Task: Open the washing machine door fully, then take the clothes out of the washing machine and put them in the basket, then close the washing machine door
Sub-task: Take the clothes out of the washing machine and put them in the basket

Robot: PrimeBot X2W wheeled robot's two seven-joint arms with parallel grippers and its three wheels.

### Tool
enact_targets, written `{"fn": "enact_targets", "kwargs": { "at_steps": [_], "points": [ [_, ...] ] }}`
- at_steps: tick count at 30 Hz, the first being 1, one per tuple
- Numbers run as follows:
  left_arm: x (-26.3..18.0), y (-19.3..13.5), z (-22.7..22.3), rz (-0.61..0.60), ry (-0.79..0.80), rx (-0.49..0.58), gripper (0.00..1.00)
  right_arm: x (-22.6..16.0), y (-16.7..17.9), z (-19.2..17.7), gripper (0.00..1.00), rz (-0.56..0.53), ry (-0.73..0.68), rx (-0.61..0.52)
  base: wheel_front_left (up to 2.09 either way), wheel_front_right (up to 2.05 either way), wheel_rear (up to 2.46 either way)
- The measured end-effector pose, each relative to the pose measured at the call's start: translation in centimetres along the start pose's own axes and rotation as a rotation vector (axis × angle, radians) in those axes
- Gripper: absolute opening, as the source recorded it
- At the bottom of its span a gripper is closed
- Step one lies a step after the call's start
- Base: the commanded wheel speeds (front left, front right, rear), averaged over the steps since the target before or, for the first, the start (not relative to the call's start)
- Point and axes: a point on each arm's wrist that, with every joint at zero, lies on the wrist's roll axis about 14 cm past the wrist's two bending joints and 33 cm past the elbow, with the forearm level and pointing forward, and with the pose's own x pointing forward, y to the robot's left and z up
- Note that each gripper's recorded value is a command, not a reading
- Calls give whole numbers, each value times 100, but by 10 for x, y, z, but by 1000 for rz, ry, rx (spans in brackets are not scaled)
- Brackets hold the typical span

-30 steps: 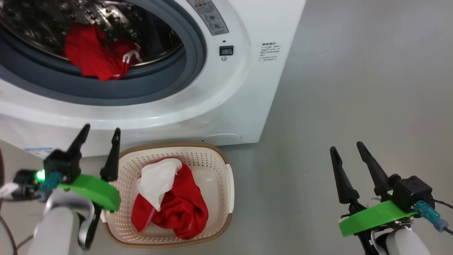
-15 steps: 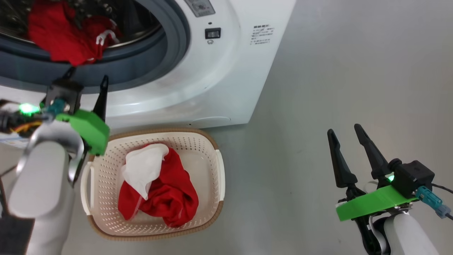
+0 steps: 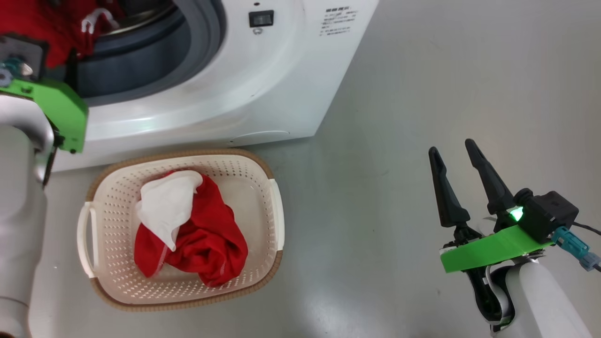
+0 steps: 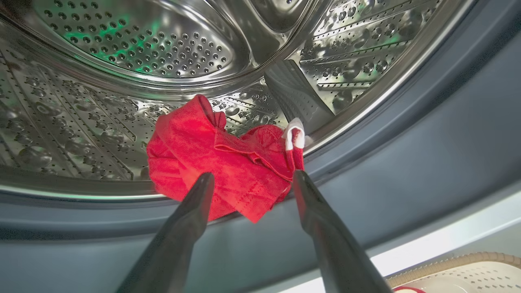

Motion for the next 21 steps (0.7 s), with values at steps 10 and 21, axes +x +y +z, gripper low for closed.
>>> {"fn": "enact_targets", "kwargs": {
  "at_steps": [10, 21],
  "points": [
    [26, 5, -10, 20, 83, 29, 100, 5, -10, -3, 100, -24, 5, 4, 0, 0, 0],
    [47, 9, -25, 36, 158, 45, 100, 6, -17, -9, 100, -39, 21, -1, 0, 0, 0]
  ]
}}
